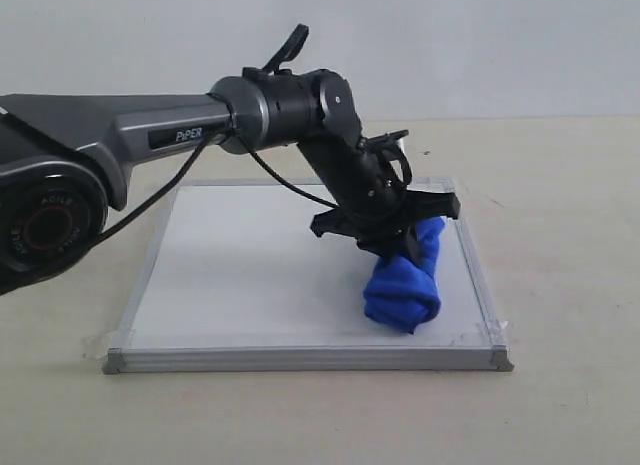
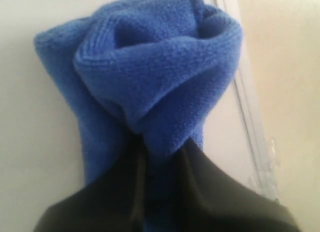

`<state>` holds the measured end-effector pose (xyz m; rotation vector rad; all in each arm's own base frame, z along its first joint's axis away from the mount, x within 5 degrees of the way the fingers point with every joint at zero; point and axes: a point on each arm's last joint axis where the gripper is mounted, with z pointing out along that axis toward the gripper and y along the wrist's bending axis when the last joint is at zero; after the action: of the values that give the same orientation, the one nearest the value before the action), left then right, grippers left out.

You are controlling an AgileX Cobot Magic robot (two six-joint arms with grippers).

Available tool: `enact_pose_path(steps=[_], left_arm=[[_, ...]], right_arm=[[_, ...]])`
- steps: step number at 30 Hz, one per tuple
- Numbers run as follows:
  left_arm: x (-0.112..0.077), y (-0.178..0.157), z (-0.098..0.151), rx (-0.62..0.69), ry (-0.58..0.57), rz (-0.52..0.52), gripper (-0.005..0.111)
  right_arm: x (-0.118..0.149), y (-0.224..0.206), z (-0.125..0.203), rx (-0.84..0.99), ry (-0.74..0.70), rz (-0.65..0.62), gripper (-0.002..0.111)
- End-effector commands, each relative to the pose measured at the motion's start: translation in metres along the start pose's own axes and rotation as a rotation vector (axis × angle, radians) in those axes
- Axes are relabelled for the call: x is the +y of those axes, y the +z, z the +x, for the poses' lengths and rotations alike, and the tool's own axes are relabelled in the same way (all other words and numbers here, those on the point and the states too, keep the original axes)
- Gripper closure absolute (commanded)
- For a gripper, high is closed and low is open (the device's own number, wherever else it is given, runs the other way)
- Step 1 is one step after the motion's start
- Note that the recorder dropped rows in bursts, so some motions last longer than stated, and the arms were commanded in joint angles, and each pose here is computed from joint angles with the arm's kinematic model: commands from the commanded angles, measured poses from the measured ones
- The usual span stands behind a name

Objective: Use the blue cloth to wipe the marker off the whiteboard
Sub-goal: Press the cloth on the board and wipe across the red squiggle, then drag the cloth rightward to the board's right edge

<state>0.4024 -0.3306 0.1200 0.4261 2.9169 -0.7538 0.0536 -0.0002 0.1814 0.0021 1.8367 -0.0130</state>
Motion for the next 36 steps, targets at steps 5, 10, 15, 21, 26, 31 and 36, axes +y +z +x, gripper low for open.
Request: enact_pose_path(steps=[5, 10, 15, 21, 26, 31, 36], left_arm=[[0.092, -0.029, -0.009, 0.087, -0.225, -0.313, 0.102], [0.038, -0.008, -0.003, 0.069, -0.096, -0.082, 0.102], [-0.014, 0.002, -0.007, -0.088, -0.031, 0.046, 0.102], [-0.044, -0.010, -0.020, -0.229, -0.116, 0.132, 0.102], [-0.066, -0.021, -0.026, -0.297, -0.123, 0.186, 0.102], [-0.080, -0.027, -0.030, -0.370, -0.160, 0.234, 0.102], [-0.079, -0.017, -0.029, -0.357, -0.180, 0.245, 0.102]], right_arm=[[0.000, 0.000, -0.001, -0.011, -0.001, 0.008, 0.109], [0.000, 0.000, -0.001, -0.011, -0.001, 0.008, 0.109], [0.000, 0.000, -0.001, -0.011, -0.001, 0.008, 0.109], [0.000, 0.000, -0.001, -0.011, -0.001, 0.008, 0.109], [0.000, 0.000, -0.001, -0.011, -0.001, 0.008, 0.109], [0.000, 0.000, -0.001, -0.011, -0.001, 0.008, 0.109], [0.000, 0.000, -0.001, -0.012, -0.001, 0.008, 0.109]])
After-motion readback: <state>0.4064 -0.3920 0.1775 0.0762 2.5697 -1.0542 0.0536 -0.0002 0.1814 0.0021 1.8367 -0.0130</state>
